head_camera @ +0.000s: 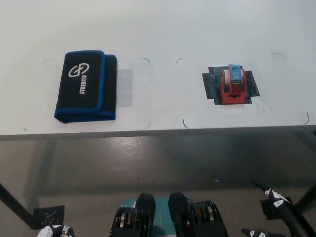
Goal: Use the right hand to move the tape on the right hand side to the notebook on the left hand side
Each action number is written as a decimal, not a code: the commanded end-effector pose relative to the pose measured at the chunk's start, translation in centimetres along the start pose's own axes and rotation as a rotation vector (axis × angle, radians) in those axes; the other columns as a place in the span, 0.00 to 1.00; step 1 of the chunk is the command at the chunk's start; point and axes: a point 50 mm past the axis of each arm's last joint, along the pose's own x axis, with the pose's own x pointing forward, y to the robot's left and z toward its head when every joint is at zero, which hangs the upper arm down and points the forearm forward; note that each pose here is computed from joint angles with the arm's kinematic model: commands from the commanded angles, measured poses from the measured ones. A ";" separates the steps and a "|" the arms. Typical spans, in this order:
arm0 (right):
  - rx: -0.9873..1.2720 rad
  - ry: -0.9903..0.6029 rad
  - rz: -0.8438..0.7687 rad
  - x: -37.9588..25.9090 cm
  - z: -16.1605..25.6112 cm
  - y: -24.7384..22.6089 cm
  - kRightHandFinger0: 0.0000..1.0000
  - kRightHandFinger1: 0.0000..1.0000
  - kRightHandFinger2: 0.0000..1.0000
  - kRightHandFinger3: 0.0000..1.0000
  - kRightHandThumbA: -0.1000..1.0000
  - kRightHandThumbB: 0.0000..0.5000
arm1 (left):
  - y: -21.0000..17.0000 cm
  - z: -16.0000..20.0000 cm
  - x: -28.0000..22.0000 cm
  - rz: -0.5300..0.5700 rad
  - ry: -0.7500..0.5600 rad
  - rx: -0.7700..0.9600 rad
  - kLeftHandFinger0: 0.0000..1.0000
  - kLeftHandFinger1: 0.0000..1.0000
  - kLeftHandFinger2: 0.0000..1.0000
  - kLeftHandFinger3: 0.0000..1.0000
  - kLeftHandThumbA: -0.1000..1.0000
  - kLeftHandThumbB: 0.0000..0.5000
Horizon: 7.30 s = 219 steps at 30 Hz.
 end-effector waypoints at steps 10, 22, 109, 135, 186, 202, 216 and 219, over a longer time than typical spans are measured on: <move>-0.087 -0.194 -0.235 3.9 5.3 -7.0 1.00 1.00 1.00 1.00 0.80 0.45 | 0.3 0.8 0.4 -0.013 -0.069 0.011 0.25 0.19 0.22 0.38 0.32 0.06; -0.224 -0.302 -0.328 11.8 14.4 -16.5 1.00 1.00 1.00 1.00 0.77 0.82 | 0.3 0.9 0.6 -0.003 -0.062 0.005 0.24 0.19 0.21 0.38 0.28 0.04; 0.032 0.164 -0.177 26.1 1.5 -14.0 1.00 1.00 1.00 1.00 0.74 0.99 | 0.9 1.7 1.5 0.002 -0.096 0.026 0.24 0.19 0.22 0.39 0.29 0.04; -0.071 0.091 -0.099 29.7 6.3 -10.9 1.00 1.00 1.00 1.00 0.78 1.00 | 0.9 2.3 1.8 -0.005 -0.104 0.034 0.27 0.20 0.24 0.40 0.22 0.02; 0.015 -0.182 0.061 36.3 20.9 1.9 1.00 1.00 1.00 1.00 0.86 1.00 | 1.4 3.8 1.6 -0.017 -0.127 0.037 0.29 0.22 0.25 0.41 0.24 0.03; -0.020 -0.166 0.051 36.2 19.4 0.2 1.00 1.00 1.00 1.00 0.87 1.00 | 1.5 3.7 1.5 -0.007 -0.126 0.032 0.29 0.22 0.25 0.40 0.24 0.02; -0.203 -0.333 -0.076 33.1 19.7 -10.1 1.00 1.00 1.00 1.00 0.79 0.92 | 1.6 3.3 1.6 -0.009 -0.121 0.044 0.29 0.22 0.25 0.40 0.27 0.03; -0.256 -0.370 -0.111 30.5 20.2 -12.0 1.00 1.00 1.00 1.00 0.83 0.91 | 1.7 3.4 1.4 -0.009 -0.112 0.052 0.29 0.22 0.25 0.41 0.24 0.02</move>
